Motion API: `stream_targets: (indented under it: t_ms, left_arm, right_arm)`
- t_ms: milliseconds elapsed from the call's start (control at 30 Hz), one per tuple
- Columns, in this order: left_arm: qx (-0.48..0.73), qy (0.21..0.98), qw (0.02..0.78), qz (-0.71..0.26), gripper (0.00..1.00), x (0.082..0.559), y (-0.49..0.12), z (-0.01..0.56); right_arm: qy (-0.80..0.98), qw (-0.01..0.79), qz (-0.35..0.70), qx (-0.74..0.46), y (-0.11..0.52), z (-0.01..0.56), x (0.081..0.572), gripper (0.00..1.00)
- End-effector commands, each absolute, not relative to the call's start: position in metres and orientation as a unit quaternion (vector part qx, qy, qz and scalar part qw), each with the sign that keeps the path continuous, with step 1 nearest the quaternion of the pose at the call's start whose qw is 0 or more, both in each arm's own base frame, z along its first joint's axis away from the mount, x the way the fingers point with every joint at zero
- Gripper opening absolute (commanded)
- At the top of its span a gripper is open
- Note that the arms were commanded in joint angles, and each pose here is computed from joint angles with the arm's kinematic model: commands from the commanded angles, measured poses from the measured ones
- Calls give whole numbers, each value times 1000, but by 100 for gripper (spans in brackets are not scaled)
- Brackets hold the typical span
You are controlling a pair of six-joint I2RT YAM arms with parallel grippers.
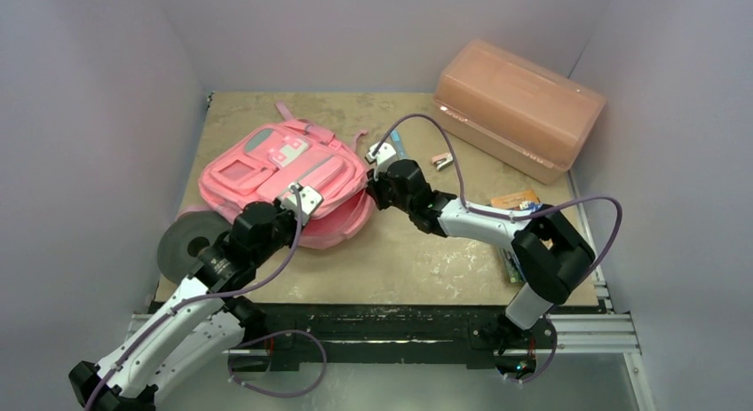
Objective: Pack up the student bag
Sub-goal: Unzip the student bag at the center of the board.
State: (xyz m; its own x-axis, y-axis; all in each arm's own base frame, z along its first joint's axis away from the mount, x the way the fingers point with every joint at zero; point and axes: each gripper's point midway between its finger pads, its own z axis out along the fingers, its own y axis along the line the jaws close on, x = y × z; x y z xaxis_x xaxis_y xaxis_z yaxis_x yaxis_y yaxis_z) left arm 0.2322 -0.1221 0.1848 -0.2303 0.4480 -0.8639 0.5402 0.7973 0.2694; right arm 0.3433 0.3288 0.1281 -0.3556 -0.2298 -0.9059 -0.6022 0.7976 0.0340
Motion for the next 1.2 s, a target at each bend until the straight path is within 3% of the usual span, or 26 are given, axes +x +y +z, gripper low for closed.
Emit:
stream_targets:
  t_ms: [0,133,267,767,833,967,1000,1167]
  left_arm:
    - [288,767,572,-34,13,241,-117,208]
    - [270,781,557,-88,41,244,-138,218]
    - [230,799,539,-132,51,257,-162,227]
    - [267,809,494,-171,55,284,-245,198]
    - [256,816,495,-153,49,289,-240,193]
    - [249,834,488,-69,7,295,-210,187]
    - [252,833,490,-56,1,294,-203,191]
    - [287,799,528,-5,0,280,-169,225]
  right_arm:
    - [764,535,211,-293,329,170,351,0]
    - [757,508,289,-291,346,182,328,0]
    - [763,495,326,-260,349,192,320,0]
    - [757,495,349,-245,348,212,312,0]
    - [756,497,348,-244,347,213,312,0]
    - [763,505,329,-232,341,208,318,0]
    - [770,506,319,-223,337,206,321,0]
    - [816,496,241,-172,309,176,348,0]
